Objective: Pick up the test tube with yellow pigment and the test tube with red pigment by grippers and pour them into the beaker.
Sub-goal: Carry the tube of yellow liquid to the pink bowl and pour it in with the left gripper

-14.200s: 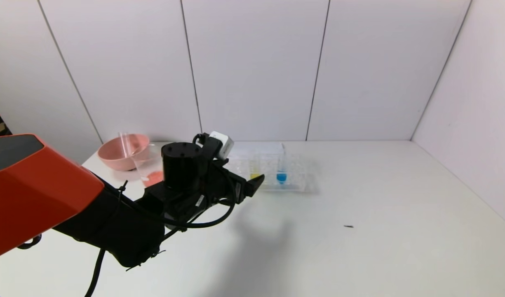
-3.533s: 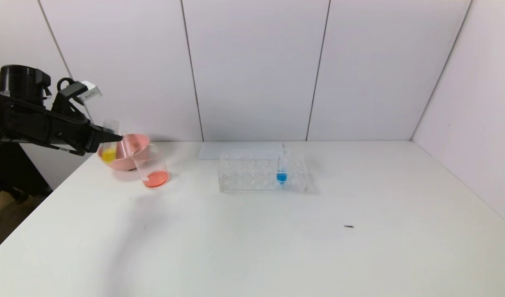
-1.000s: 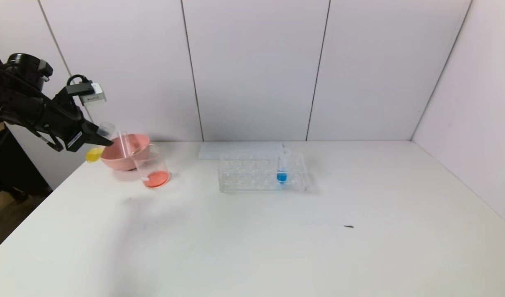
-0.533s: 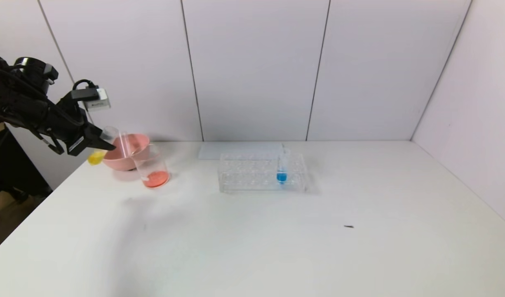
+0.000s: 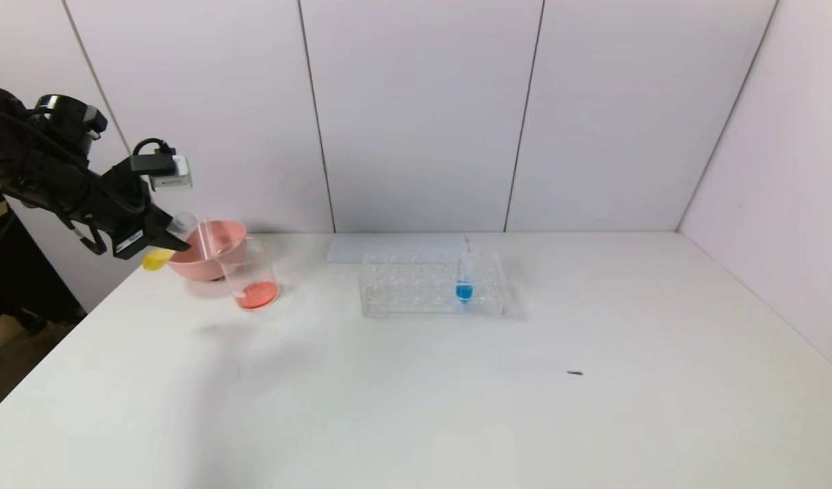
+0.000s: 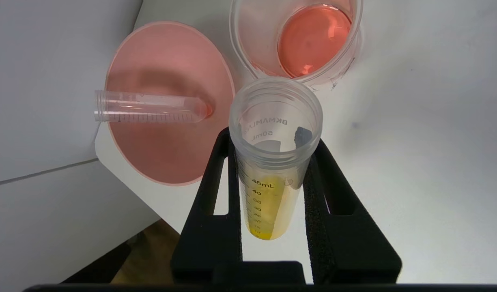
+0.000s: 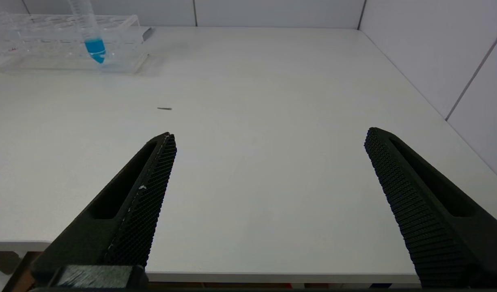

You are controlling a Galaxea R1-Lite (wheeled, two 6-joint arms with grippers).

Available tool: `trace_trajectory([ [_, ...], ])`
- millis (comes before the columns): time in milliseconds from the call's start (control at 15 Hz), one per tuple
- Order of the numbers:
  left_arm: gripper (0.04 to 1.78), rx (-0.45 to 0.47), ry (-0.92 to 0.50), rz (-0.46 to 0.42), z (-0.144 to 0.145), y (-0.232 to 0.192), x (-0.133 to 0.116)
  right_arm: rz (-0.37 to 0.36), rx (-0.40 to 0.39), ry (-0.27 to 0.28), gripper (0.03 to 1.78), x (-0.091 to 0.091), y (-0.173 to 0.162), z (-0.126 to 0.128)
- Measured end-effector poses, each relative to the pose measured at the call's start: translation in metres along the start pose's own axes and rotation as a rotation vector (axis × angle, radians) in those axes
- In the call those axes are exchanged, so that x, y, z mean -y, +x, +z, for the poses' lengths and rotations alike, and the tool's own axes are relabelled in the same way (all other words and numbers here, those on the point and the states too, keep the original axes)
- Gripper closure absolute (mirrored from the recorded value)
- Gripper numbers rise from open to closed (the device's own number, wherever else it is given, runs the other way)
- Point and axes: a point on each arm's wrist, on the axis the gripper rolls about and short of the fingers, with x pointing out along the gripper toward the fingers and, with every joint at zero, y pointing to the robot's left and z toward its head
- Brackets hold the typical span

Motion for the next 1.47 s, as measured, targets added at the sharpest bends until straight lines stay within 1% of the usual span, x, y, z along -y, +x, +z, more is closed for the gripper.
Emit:
trace_trajectory([
  [733, 1.37, 0.009, 0.066, -0.012, 0.014, 0.008, 0.005, 0.0, 0.0, 0.0, 0.11, 0.0, 0.0, 0.0],
  [933, 1.37, -0.002, 0.093, -0.01, 0.016, 0.009, 0.006, 0.0, 0.0, 0.001, 0.11, 0.0, 0.0, 0.0],
  [1467, 1.37, 0.007, 0.118, -0.005, 0.023, 0.014, 0.007, 0.0, 0.0, 0.0, 0.11, 0.0, 0.0, 0.0],
])
